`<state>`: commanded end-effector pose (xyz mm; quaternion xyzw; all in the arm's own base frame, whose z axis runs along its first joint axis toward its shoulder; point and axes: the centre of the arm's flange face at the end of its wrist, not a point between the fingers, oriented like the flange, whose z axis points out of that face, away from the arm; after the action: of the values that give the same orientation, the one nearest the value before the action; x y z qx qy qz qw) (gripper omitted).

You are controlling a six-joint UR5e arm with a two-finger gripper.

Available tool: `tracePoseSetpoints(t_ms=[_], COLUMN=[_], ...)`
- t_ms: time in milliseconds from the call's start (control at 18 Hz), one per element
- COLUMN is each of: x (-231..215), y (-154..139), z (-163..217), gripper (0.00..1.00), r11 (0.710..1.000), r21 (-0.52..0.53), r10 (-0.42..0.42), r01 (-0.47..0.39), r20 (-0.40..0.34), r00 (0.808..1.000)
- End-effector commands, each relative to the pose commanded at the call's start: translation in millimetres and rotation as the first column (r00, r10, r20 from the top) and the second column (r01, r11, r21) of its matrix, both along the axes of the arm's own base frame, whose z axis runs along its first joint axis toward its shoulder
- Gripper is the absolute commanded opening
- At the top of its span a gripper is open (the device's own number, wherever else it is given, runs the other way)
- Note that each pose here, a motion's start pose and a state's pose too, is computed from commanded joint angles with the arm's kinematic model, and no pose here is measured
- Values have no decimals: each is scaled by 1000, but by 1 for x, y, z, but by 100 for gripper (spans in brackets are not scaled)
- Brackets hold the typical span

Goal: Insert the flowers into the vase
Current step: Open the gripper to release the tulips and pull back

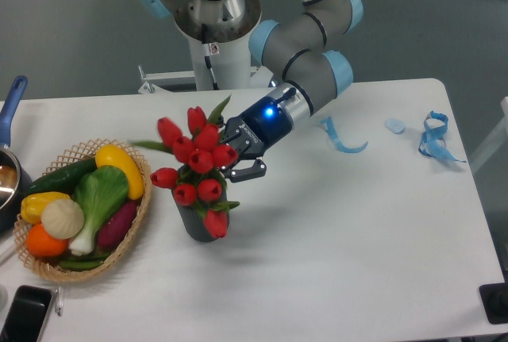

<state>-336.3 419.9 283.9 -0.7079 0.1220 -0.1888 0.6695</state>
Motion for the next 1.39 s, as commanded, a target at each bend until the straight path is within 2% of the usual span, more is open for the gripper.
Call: tracePoseSetpoints(t_ms=[333, 500, 611, 722, 1056, 1222, 1389], x=[2, 1, 2, 3, 7, 13, 24], y=[-1, -1, -2, -3, -7, -11, -19], z=[-6, -4, -5, -6, -5, 7, 18], gripper=[53, 75, 80, 98, 100, 100, 100], r11=[1000, 1000, 1000, 1000, 994, 984, 965], r21=[-27, -22, -14, -14, -107, -174, -252], r10=[2, 3, 2, 1, -1, -7, -16], r01=[-2, -3, -2, -2, -17, -37, -70], r20=[-6, -19, -39, -56, -161, -240, -326], r00=[1000, 1000, 999, 998, 987, 971, 945])
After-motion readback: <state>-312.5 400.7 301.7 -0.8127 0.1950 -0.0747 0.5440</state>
